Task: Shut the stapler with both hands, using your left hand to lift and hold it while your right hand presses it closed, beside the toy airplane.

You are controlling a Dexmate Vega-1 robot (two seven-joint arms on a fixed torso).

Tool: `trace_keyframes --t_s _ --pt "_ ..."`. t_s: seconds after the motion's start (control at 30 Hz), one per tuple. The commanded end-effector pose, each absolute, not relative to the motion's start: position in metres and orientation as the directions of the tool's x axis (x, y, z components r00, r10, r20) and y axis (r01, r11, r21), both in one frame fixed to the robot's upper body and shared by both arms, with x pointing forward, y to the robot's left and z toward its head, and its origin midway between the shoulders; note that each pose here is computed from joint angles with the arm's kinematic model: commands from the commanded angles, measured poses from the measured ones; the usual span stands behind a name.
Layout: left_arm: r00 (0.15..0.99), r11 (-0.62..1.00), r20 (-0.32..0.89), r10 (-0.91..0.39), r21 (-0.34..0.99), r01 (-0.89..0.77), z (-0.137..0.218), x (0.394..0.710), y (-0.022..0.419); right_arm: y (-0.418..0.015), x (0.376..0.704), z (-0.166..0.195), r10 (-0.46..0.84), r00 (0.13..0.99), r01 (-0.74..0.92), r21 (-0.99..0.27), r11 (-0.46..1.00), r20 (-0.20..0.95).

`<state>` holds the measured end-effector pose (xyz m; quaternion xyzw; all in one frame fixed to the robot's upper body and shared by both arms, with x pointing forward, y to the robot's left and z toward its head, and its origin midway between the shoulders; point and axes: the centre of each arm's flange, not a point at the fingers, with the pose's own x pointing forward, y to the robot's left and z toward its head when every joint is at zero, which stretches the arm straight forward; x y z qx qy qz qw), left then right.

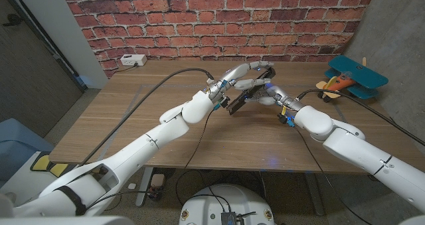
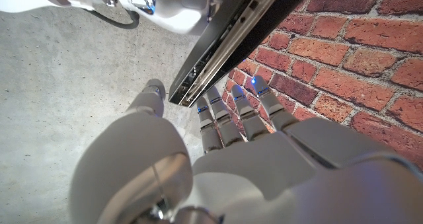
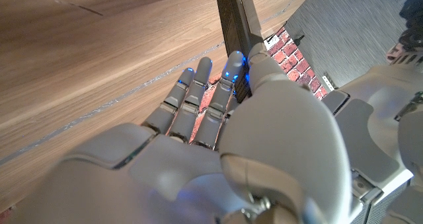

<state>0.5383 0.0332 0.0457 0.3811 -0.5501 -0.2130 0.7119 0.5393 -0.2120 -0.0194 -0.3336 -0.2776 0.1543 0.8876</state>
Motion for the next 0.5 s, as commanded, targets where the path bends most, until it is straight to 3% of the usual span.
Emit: trace_keyframes --t_s 0.03,0.5 --pt "0.304 0.606 0.608 -0.734 0.788 -0.113 0.0461 0.5436 0.0307 -0.2090 0.5416 -0.0198 0.464 0.801 -0.091 -0.690 0.718 0.378" --pt "0.302 0.634 0.631 -0.715 0.767 -0.101 0.0462 0.5488 0.0309 -0.2036 0.5438 -0.0186 0.472 0.798 -0.086 -0.704 0.705 0.374"
